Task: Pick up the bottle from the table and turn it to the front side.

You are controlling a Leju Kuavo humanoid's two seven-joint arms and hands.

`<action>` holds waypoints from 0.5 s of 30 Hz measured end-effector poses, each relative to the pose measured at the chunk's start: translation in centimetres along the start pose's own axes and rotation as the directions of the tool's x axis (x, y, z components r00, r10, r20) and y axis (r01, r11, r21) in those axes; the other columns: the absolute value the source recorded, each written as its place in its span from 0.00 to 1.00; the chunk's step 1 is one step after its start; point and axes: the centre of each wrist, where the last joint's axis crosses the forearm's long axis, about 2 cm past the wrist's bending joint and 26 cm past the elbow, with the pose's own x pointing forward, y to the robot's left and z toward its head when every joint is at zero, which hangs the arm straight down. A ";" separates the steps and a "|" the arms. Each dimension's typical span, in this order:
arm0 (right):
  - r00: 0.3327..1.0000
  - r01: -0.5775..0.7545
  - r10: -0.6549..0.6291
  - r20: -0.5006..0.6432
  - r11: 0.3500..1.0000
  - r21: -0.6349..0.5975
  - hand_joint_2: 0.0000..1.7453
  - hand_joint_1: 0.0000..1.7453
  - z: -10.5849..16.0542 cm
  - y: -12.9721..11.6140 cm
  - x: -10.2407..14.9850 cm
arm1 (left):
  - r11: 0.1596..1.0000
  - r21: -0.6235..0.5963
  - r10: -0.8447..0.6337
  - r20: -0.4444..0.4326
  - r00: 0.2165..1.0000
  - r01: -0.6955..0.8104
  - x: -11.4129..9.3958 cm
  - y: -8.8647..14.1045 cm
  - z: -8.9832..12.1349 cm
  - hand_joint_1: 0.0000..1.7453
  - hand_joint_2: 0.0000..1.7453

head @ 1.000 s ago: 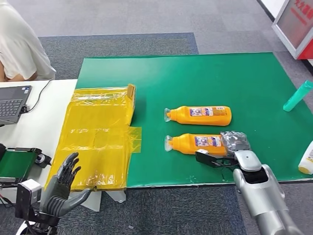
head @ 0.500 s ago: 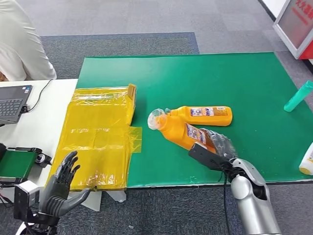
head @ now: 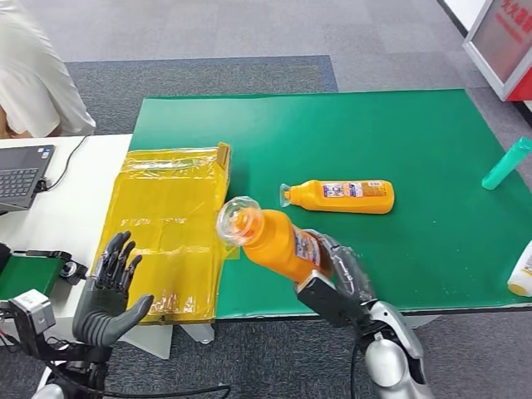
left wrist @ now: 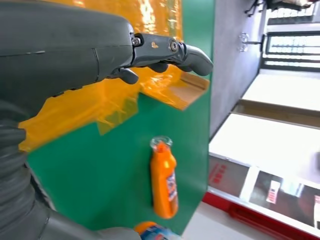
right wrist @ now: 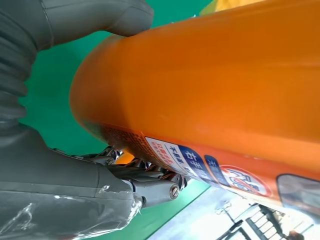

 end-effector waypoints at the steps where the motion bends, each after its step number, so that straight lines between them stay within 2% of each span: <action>1: 1.000 0.000 0.000 0.009 1.000 -0.005 1.00 1.00 0.0 0.4 0.3 | 1.000 -0.015 -0.010 0.026 1.000 0.010 0.1 -0.5 -0.6 0.00 1.00; 4: 0.999 0.004 -0.003 0.038 1.000 -0.015 1.00 1.00 -0.5 1.0 1.7 | 0.995 -0.101 -0.017 0.101 0.995 0.027 0.7 -2.3 -2.9 0.00 1.00; 7: 0.998 0.027 -0.027 0.063 1.000 0.004 1.00 1.00 -1.1 1.4 2.9 | 0.980 -0.200 0.015 0.125 0.992 0.011 1.1 -4.3 -4.4 0.00 1.00; 11: 0.995 0.038 -0.040 0.088 0.999 0.019 1.00 1.00 -1.3 1.9 3.6 | 0.962 -0.272 0.036 0.141 0.989 0.004 1.1 -6.0 -4.9 0.00 1.00; 15: 0.994 0.042 -0.044 0.098 0.999 0.026 1.00 1.00 -1.3 2.2 3.9 | 0.953 -0.303 0.038 0.140 0.989 0.006 1.1 -6.4 -4.8 0.00 1.00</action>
